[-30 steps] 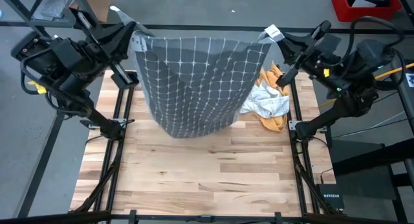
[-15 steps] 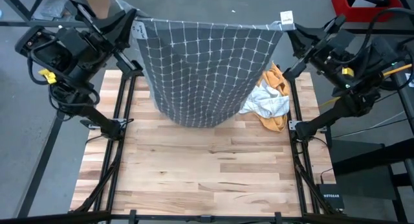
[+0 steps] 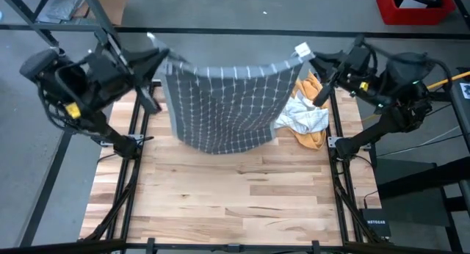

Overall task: Fold towel
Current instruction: Fold the gray patterned towel

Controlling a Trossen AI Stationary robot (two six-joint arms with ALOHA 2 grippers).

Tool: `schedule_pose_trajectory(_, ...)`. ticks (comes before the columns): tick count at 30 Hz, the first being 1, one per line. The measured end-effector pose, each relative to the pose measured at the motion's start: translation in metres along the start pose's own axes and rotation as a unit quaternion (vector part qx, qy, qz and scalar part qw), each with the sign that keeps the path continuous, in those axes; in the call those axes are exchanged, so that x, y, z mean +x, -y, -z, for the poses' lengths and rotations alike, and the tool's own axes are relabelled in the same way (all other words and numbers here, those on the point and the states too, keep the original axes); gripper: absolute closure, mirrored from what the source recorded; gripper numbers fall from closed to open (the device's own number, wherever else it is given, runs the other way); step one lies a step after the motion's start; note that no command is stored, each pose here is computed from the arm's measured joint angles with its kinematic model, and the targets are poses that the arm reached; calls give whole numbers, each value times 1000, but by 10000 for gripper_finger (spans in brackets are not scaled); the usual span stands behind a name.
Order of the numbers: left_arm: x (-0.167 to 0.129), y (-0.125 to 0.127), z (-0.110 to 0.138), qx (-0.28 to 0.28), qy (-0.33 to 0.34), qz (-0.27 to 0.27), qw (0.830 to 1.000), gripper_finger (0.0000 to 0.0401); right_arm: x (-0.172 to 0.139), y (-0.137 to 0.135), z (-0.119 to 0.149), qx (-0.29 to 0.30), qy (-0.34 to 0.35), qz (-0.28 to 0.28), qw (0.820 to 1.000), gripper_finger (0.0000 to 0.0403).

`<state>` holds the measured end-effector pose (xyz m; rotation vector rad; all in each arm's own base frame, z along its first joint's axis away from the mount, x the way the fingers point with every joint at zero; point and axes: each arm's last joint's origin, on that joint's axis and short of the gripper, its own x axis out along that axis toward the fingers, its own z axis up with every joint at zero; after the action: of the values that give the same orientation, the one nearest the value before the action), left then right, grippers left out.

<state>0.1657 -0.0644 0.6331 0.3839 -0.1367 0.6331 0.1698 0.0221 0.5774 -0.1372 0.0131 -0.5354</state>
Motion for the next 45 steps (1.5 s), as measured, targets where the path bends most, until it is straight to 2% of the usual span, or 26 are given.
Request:
schedule_pose_trajectory(4, -13, 10, -2, -29, -11, 31, 999, 401, 0, -5, 2, 48, -5, -87, 995, 402)
schedule_pose_trajectory(9, -29, 26, -4, -45, -36, 57, 997, 401, -2, -11, 6, 121, -31, -183, 975, 402)
schedule_pose_trajectory(14, -43, 48, -3, -50, -52, 84, 994, 401, -2, -18, 16, 189, -101, -234, 948, 402)
schedule_pose_trajectory(17, -49, 64, -4, -50, -53, 102, 992, 401, 0, -28, 21, 210, -136, -254, 934, 402)
schedule_pose_trajectory(25, -64, 97, -7, -36, -54, 127, 990, 401, -13, -56, 18, 209, -138, -317, 915, 402)
schedule_pose_trajectory(34, -84, 123, -14, -74, -44, 156, 984, 401, -45, -84, 14, 202, -127, -327, 914, 402)
schedule_pose_trajectory(40, -93, 146, -12, -98, -51, 169, 979, 401, -63, -118, 19, 174, -138, -358, 907, 402)
schedule_pose_trajectory(45, -106, 169, -9, -128, -59, 184, 973, 401, -76, -156, 21, 190, -135, -385, 893, 402)
